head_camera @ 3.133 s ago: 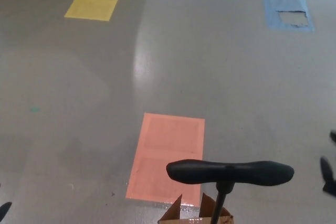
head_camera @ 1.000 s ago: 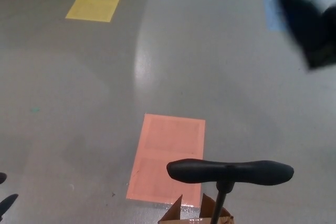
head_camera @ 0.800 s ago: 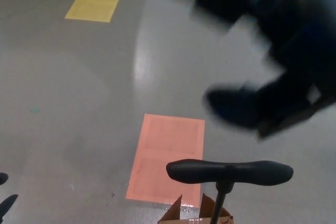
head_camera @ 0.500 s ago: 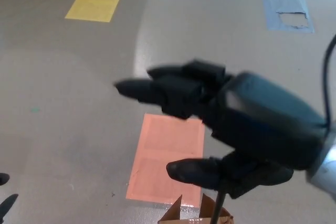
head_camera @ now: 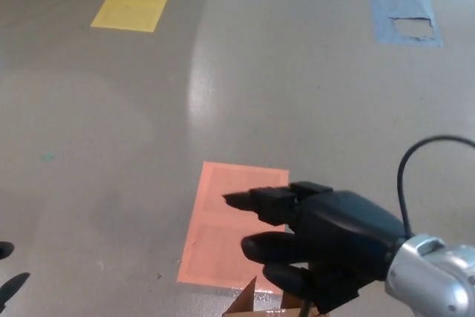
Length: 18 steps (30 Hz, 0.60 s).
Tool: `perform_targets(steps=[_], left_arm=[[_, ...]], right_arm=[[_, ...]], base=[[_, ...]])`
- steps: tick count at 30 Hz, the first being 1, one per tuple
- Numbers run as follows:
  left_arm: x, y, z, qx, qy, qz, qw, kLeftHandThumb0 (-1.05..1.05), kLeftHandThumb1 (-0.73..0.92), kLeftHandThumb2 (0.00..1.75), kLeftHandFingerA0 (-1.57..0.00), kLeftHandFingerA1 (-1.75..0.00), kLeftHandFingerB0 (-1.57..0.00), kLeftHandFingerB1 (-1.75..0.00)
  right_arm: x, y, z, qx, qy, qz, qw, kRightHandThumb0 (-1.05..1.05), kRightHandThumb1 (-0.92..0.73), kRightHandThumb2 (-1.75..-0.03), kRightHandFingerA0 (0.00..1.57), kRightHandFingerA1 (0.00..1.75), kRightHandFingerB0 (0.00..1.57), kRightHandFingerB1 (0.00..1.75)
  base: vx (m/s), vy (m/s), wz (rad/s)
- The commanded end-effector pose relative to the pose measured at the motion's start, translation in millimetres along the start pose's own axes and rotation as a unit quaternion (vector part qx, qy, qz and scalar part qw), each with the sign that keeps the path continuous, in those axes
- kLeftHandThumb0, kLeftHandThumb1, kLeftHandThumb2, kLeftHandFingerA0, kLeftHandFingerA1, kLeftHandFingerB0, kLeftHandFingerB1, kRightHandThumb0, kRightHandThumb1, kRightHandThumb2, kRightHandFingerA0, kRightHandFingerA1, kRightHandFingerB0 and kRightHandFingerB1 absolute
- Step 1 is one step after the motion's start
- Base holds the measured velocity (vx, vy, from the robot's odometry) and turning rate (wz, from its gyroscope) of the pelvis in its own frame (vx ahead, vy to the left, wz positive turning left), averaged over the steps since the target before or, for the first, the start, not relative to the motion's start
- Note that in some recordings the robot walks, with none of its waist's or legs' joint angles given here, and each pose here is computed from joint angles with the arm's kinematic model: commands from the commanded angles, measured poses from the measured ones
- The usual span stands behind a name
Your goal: An air pump is kept on top of a storage box on the floor and the robot uses its right hand to press down on the handle of the pump to compress it
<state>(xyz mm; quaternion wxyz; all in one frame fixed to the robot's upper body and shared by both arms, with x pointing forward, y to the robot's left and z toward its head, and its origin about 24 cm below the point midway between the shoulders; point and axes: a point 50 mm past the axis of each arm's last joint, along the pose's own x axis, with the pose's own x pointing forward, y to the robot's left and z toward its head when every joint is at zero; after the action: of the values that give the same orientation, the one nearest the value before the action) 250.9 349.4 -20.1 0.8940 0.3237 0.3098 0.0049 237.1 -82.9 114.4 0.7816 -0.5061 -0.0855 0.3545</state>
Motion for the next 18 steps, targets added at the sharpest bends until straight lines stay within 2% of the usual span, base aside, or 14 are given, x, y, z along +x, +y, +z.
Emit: perform_targets(steps=[1, 10, 18], left_arm=[[-2.9, 10.2, -2.2, 0.013, 0.001, 0.006, 1.000, -0.62, 0.80, 0.63, -0.25, -0.31, -0.19, -0.28], [-2.7, 6.5, -3.2, 0.012, 0.000, 0.005, 1.000, -0.62, 0.80, 0.63, -0.26, -0.32, -0.19, -0.28], [-2.3, -0.5, -4.2, 0.007, -0.003, -0.002, 1.000, -0.62, 0.80, 0.63, -0.26, -0.32, -0.19, -0.28]], right_arm=[[13.3, 38.2, -39.5, -0.018, 0.086, 0.016, 0.996, -0.85, -0.82, -1.16, 0.00, 0.23, 0.03, 0.23], [43.9, 110.9, -88.9, -0.002, 0.211, 0.092, 0.973, -0.92, -0.83, -1.15, 0.04, 0.17, 0.04, 0.17], [52.9, 149.3, -107.4, 0.000, 0.275, 0.139, 0.951, -0.89, -0.81, -1.15, 0.01, 0.17, 0.02, 0.17]], base=[[0.00, 0.000, 0.00], [0.00, 0.000, 0.00], [0.00, 0.000, 0.00]])
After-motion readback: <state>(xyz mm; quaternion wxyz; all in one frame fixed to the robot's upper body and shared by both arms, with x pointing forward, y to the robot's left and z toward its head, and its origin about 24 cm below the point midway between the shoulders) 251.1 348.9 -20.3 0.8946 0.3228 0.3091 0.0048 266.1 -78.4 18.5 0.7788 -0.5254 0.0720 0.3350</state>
